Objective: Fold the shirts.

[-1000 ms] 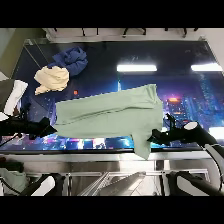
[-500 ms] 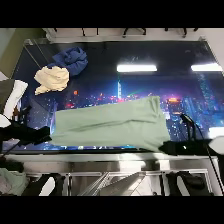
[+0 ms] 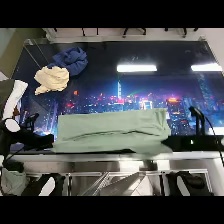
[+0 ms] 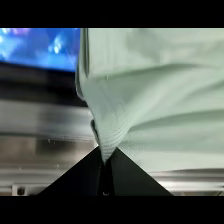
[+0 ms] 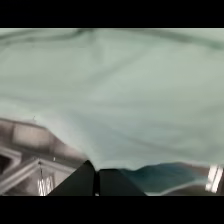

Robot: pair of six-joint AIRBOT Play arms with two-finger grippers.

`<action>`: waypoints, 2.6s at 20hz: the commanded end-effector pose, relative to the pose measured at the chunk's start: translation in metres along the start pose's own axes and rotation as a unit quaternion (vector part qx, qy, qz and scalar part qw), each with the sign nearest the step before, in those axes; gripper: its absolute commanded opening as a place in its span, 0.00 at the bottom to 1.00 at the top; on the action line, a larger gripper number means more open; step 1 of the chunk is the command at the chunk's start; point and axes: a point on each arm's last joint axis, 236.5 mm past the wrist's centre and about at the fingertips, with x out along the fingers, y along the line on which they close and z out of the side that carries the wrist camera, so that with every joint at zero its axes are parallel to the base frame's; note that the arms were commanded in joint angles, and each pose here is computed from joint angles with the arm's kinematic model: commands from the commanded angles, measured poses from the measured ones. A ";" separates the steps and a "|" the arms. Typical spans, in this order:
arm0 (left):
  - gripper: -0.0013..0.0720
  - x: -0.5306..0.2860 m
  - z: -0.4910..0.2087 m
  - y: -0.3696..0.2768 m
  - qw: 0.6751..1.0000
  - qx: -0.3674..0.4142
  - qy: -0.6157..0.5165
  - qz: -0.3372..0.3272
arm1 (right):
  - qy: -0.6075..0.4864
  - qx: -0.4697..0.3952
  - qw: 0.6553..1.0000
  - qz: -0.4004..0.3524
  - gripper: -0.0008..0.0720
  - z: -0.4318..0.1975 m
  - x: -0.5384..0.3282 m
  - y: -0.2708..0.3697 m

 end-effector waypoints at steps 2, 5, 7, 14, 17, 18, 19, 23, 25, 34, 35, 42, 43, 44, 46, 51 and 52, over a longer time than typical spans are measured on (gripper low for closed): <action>0.03 -0.018 0.073 0.003 1.000 0.000 -0.030 0.004 | -0.020 -0.028 0.999 0.002 0.04 0.094 0.024 -0.014; 0.03 -0.019 0.114 -0.008 0.999 0.004 -0.028 -0.024 | -0.018 -0.051 0.999 0.002 0.04 0.142 0.044 -0.008; 0.03 -0.014 0.133 -0.012 0.999 0.004 -0.022 -0.035 | -0.026 -0.061 0.998 0.002 0.04 0.169 0.060 -0.002; 0.03 -0.001 0.177 -0.010 0.999 0.008 -0.005 -0.036 | 0.013 -0.024 1.000 -0.007 0.04 0.181 0.110 -0.028; 0.03 0.009 0.184 -0.008 0.999 0.005 -0.009 -0.035 | 0.030 -0.005 1.000 -0.008 0.04 0.177 0.122 -0.035; 0.03 0.015 0.180 -0.008 0.999 0.004 0.002 -0.036 | 0.043 0.002 0.999 -0.008 0.04 0.171 0.126 -0.037; 0.03 0.021 0.172 -0.007 0.999 0.003 0.017 -0.036 | 0.060 0.009 0.998 -0.007 0.04 0.164 0.130 -0.038; 0.03 0.039 0.154 -0.005 0.998 -0.005 0.045 -0.038 | 0.103 0.042 0.994 -0.020 0.04 0.135 0.141 -0.046; 0.03 0.042 0.152 -0.004 0.998 -0.006 0.049 -0.038 | 0.114 0.061 0.991 -0.024 0.04 0.127 0.143 -0.050; 0.93 -0.027 0.197 -0.007 0.998 -0.035 -0.041 -0.034 | 0.140 0.042 0.989 0.001 0.96 0.122 0.096 -0.042; 0.93 -0.046 0.202 -0.008 0.996 -0.038 -0.067 -0.035 | 0.115 0.044 0.992 0.000 0.96 0.130 0.080 -0.048; 0.03 -0.145 0.171 -0.061 0.982 0.026 -0.182 -0.038 | 0.072 0.063 0.995 0.001 0.96 0.148 0.056 -0.131; 0.03 -0.153 0.163 -0.074 0.980 0.047 -0.189 -0.038 | 0.081 0.069 0.994 0.008 0.96 0.147 0.065 -0.141; 0.03 -0.160 0.156 -0.085 0.978 0.062 -0.196 -0.039 | 0.096 0.070 0.993 0.013 0.96 0.143 0.076 -0.151; 0.03 -0.170 0.145 -0.104 0.973 0.090 -0.210 -0.042 | 0.128 0.077 0.988 0.027 0.96 0.131 0.095 -0.165; 0.03 -0.170 0.129 -0.127 0.970 0.123 -0.204 -0.046 | 0.144 0.077 0.982 0.092 0.96 0.123 0.119 -0.154; 0.03 -0.166 0.128 -0.129 0.970 0.127 -0.200 -0.046 | 0.146 0.074 0.982 0.093 0.96 0.121 0.121 -0.153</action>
